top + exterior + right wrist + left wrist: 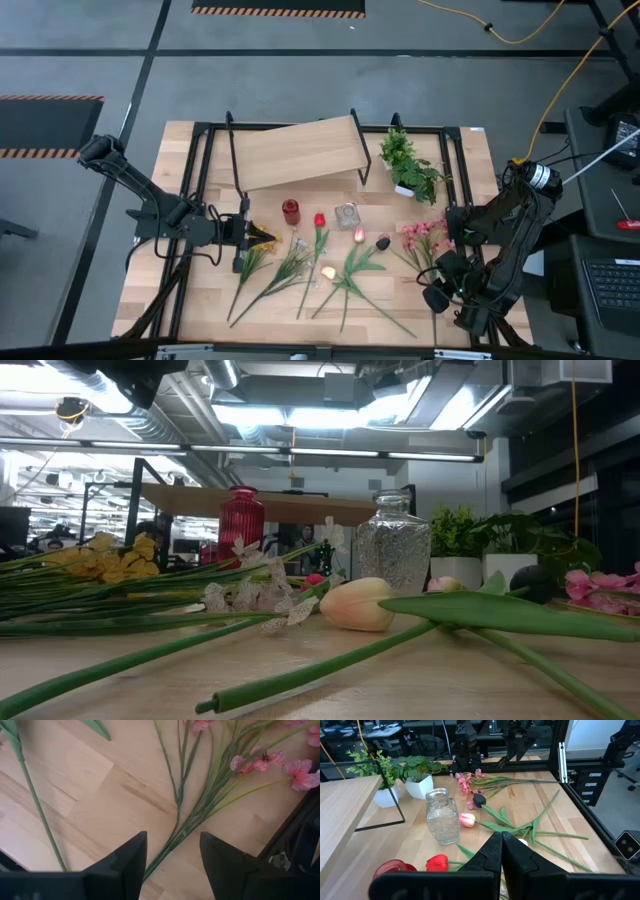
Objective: Pick and place flowers into a vace then onto a shelf
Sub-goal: Put the pink flowers into the transparent vase
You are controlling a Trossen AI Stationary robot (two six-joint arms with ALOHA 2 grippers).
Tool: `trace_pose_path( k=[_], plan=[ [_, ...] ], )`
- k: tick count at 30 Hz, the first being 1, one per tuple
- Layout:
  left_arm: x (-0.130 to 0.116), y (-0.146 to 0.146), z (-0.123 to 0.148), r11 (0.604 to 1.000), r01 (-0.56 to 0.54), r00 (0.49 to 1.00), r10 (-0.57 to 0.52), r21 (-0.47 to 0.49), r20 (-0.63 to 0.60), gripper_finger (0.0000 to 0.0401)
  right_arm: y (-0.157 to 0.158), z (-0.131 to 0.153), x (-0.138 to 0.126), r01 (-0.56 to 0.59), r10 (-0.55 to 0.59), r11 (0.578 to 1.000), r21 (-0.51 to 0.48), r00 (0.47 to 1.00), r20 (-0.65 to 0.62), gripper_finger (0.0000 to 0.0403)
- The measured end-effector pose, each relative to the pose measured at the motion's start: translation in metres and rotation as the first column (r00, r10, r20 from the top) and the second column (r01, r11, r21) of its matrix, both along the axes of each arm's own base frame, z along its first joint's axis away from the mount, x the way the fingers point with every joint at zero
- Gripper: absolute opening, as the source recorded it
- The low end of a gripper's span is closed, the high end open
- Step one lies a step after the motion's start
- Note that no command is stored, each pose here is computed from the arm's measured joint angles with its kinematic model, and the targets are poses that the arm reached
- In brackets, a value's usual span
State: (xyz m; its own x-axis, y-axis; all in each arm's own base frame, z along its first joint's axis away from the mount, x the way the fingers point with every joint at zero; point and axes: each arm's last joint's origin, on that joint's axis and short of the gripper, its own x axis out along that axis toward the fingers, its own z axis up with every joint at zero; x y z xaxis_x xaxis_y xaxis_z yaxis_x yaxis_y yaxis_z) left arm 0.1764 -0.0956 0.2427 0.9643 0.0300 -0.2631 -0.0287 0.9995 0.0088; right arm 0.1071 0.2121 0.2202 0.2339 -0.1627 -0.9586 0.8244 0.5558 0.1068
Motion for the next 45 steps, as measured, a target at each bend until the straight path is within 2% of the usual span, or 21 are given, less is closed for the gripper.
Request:
trace_pose_path(
  k=[45],
  plan=[
    [0.0000,0.0000,0.0000,1.000,0.000,1.000,0.000,0.000,0.000,0.0003,0.0018,0.0000,0.0009,-0.021,0.021,1.000,0.013,1.000,0.007,0.0182]
  ],
)
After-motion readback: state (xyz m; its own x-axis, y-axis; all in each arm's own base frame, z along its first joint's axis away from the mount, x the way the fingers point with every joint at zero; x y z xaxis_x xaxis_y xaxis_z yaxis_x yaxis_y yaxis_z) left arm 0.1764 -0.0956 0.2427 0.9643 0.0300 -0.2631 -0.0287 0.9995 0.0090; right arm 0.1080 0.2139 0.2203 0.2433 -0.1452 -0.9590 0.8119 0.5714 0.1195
